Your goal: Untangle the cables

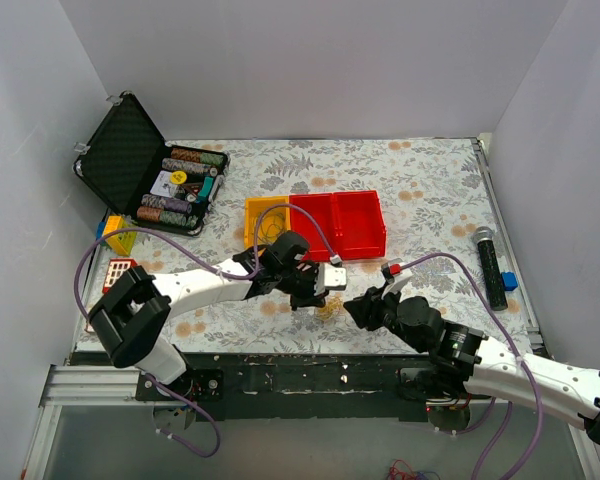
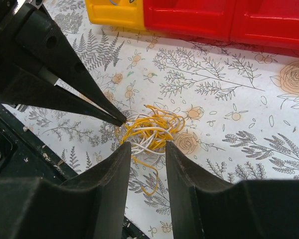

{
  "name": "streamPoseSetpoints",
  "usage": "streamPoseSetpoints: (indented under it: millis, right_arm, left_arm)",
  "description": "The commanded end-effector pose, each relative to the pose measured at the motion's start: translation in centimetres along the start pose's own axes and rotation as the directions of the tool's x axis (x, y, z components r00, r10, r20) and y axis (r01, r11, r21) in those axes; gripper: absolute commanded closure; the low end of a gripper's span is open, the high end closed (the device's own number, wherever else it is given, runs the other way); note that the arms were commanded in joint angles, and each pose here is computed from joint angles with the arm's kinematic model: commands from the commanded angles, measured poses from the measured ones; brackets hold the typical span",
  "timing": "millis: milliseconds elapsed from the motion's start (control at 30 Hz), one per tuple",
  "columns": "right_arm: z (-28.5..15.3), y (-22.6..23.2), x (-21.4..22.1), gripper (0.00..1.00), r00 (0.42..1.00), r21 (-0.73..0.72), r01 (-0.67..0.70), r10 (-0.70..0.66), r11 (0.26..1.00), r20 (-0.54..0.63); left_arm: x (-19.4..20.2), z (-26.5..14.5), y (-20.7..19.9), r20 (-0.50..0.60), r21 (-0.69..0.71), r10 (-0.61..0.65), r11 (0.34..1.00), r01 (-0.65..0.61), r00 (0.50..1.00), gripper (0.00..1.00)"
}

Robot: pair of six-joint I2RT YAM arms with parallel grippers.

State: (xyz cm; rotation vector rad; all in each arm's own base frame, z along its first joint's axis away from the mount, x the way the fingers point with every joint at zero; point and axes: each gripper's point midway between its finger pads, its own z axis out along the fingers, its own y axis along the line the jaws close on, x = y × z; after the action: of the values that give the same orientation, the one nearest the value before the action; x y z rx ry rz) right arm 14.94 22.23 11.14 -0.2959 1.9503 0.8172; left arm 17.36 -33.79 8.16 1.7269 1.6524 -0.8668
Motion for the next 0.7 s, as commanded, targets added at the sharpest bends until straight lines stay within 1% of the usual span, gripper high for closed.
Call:
streamPoseSetpoints:
  millis: [0,267,367,467,533,567,667]
  right_arm:
    - [-0.2,1.2,-2.4,0.57,0.998,-0.026,-0.001,0.003,1.000,0.059]
    - [0.1,2.4,-4.0,0.53,0.996,-0.047,0.040,-0.037,0.998,0.080]
    - [0.3,2.6,-4.3,0.52,0.996,-0.046,0.047,-0.043,0.998,0.079]
    - [0.3,2.9,-4.5,0.51,0.996,-0.053,0.049,-0.045,0.997,0.080]
    - [0.1,3.3,-5.1,0.44,0.994,-0.066,0.059,-0.053,0.996,0.093]
    - [-0.1,3.6,-5.5,0.38,0.993,-0.081,0.067,-0.058,0.995,0.106]
    - [-0.6,4.8,-6.7,0.25,0.985,-0.142,0.097,-0.075,0.985,0.153]
  left_arm:
    - [-2.5,-0.8,-0.1,0.037,0.014,0.052,0.999,-0.052,0.998,1.00]
    - [-7.2,-3.6,-0.6,0.117,0.008,0.014,1.000,-0.015,0.993,1.00]
    - [-7.9,-4.3,-1.2,0.130,0.014,0.001,1.000,-0.003,0.992,1.00]
    - [-7.8,-4.9,-1.4,0.124,-0.001,-0.001,1.000,0.001,0.992,1.00]
    - [-8.3,-5.5,-1.0,0.131,-0.035,0.008,0.999,-0.004,0.991,1.00]
    - [-8.8,-5.9,-0.8,0.140,-0.055,0.019,0.998,-0.011,0.990,1.00]
    - [-11.1,-7.6,0.0,0.179,-0.118,0.061,0.992,-0.040,0.982,1.00]
